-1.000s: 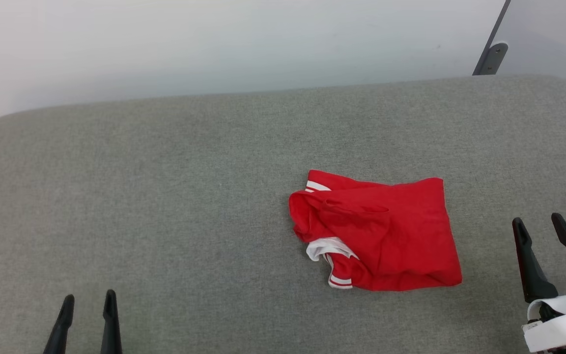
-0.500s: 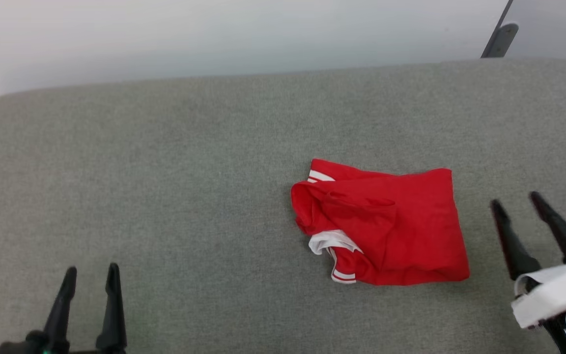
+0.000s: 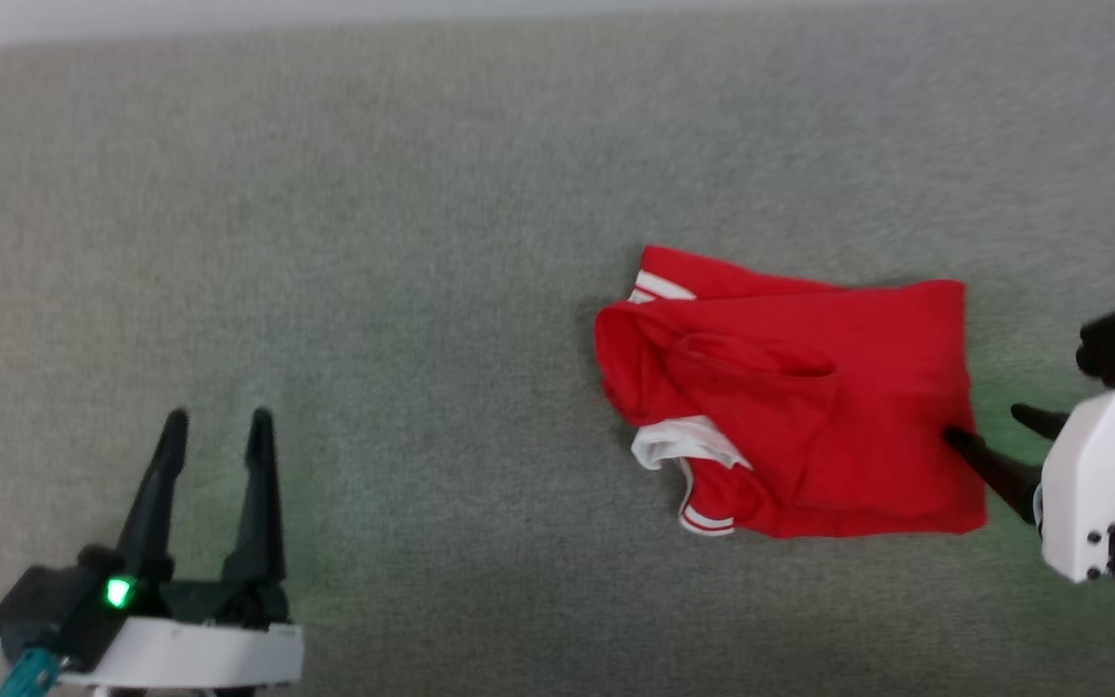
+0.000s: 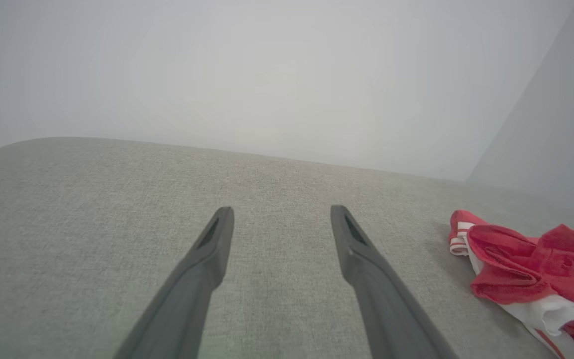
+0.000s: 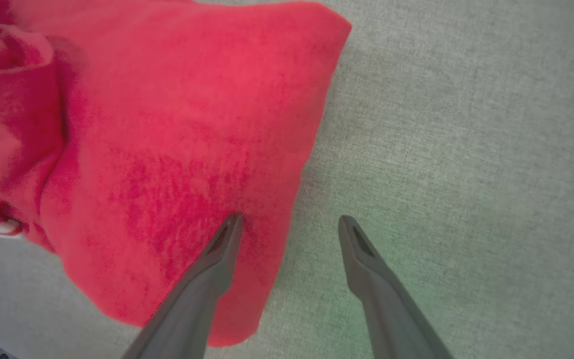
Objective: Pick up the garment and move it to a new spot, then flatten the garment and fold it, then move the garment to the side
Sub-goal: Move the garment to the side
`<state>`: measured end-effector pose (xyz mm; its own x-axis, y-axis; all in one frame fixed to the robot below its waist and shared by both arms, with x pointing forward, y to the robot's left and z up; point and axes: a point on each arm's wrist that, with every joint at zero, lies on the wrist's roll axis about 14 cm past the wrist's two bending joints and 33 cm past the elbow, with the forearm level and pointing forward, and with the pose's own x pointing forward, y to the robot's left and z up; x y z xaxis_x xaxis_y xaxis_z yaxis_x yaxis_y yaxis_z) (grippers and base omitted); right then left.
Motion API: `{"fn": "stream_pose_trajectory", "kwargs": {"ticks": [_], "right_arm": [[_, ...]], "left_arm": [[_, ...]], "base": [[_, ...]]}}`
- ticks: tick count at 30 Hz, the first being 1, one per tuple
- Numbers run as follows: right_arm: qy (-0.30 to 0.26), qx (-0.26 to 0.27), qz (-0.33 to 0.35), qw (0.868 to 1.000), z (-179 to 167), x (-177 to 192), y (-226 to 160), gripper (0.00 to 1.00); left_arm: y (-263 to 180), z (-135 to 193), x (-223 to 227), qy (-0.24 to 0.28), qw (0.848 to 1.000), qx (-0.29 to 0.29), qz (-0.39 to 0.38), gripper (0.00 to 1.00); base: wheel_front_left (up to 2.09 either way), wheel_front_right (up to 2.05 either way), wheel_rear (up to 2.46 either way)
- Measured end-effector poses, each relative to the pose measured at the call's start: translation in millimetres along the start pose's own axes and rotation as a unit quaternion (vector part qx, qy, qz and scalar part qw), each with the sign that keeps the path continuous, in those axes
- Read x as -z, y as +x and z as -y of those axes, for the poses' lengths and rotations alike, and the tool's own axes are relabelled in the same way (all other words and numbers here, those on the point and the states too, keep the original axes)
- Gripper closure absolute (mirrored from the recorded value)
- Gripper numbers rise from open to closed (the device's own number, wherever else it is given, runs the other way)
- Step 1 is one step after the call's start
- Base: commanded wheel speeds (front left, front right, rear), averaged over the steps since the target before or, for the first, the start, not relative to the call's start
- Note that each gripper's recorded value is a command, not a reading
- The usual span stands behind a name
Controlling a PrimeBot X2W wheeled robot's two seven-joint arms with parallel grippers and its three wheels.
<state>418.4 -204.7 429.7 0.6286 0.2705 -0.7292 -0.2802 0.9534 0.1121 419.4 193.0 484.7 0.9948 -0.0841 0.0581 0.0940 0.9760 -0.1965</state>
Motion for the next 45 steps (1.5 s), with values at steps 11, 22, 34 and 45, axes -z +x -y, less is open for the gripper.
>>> {"fn": "stream_pose_trajectory", "kwargs": {"ticks": [11,22,34,45], "right_arm": [[-0.005,-0.024,-0.083,0.996,-13,8,54,0.00],[0.018,-0.038,-0.010,0.999,-18,-10,63,1.00],[0.083,0.101,0.095,0.987,78,-10,-3,1.00],[0.137,0.249,0.134,0.949,160,23,-51,1.00]], "left_arm": [[24,-8,22,0.003,1.000,0.000,-0.019,0.00],[34,-3,26,0.017,0.999,0.028,-0.023,0.00],[76,70,15,0.020,0.983,0.181,0.015,0.00],[130,153,16,0.040,0.938,0.336,0.077,0.00]], "base": [[0.00,0.00,0.00],[0.00,0.00,0.00],[0.00,0.00,0.00],[0.00,0.00,0.00]]}}
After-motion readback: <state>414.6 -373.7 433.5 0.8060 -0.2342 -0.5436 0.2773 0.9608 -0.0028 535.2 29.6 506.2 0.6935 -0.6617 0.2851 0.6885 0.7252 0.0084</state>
